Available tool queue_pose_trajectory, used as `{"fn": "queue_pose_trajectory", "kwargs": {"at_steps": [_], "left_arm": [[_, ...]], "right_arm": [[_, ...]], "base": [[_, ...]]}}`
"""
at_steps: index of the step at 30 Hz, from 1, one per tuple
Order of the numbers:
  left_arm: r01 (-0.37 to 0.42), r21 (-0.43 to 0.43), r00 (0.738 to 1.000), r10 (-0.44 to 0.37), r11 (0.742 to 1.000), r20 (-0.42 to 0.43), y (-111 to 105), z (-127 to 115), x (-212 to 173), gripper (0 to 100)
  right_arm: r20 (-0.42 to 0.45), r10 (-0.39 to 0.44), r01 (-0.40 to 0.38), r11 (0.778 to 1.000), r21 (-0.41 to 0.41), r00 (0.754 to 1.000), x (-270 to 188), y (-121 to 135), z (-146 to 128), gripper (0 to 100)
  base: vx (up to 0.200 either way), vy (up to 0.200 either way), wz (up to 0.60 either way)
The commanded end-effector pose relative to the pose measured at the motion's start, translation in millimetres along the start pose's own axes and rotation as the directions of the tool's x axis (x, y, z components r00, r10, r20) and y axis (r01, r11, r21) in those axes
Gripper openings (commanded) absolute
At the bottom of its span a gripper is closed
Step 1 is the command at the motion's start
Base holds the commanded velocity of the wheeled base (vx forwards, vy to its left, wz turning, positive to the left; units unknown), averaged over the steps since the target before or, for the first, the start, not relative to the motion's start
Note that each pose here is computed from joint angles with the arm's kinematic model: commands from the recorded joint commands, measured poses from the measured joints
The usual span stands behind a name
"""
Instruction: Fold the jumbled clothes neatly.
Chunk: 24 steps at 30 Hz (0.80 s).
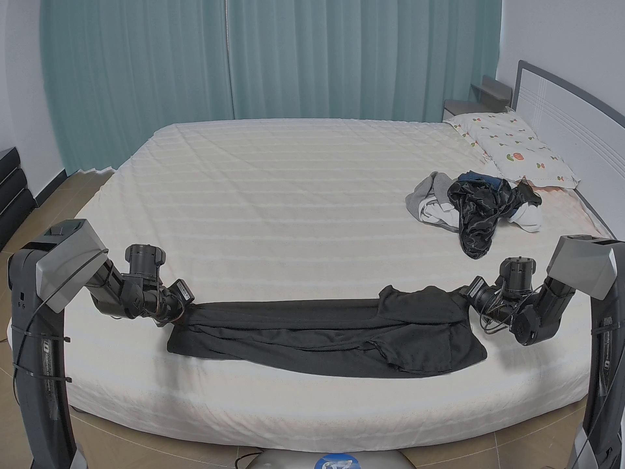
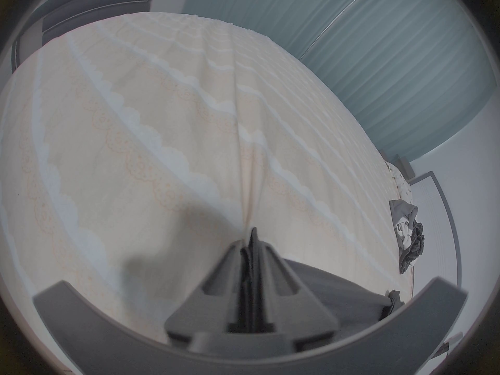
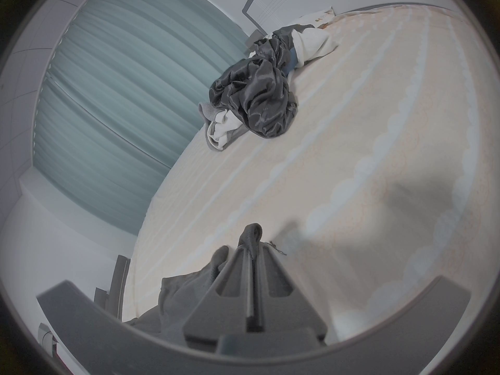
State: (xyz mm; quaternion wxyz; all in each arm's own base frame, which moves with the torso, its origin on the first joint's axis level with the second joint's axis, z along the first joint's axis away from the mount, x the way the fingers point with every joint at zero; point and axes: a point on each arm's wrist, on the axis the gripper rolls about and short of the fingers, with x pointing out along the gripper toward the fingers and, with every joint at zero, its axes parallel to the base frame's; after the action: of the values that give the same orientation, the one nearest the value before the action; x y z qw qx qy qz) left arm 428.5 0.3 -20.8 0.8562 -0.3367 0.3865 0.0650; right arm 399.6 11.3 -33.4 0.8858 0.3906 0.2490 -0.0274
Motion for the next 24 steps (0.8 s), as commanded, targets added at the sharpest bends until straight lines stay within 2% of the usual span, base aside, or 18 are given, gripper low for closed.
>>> {"fn": "queue_pose_trajectory", "kwargs": {"at_steps": [1,8,10,13,19,24], "left_arm": [[-0.002,-0.003,1.0,0.002,1.0,0.003,1,1,0,100],[0.006,-0.019,0.999,-0.005,1.0,0.044,5,13,-12,100],[0.028,-0.035,0.997,-0.025,0.999,0.077,6,26,-35,100],[0.05,-0.033,0.995,-0.047,0.998,0.09,4,29,-51,100],[0.073,-0.009,0.996,-0.072,0.997,0.061,-1,13,-64,100],[0.047,-0.007,0.999,-0.047,0.999,0.007,8,-11,-72,100]], "right_arm": [[-0.012,-0.011,0.011,1.0,0.002,1.0,3,-4,-5,100],[-0.001,-0.005,0.005,1.0,0.015,1.0,-19,4,3,100],[0.005,0.005,-0.005,0.998,0.066,1.0,-28,6,7,100],[0.002,-0.002,0.002,0.997,0.081,1.0,-29,4,7,100],[-0.022,-0.005,0.007,0.997,0.079,1.0,-32,4,-1,100],[-0.026,-0.006,0.008,0.997,0.076,1.0,-33,5,-2,100]], "base": [[0.0,0.0,0.0],[0.0,0.0,0.0],[0.0,0.0,0.0],[0.0,0.0,0.0],[-0.033,0.0,0.0],[-0.04,0.0,0.0]]}}
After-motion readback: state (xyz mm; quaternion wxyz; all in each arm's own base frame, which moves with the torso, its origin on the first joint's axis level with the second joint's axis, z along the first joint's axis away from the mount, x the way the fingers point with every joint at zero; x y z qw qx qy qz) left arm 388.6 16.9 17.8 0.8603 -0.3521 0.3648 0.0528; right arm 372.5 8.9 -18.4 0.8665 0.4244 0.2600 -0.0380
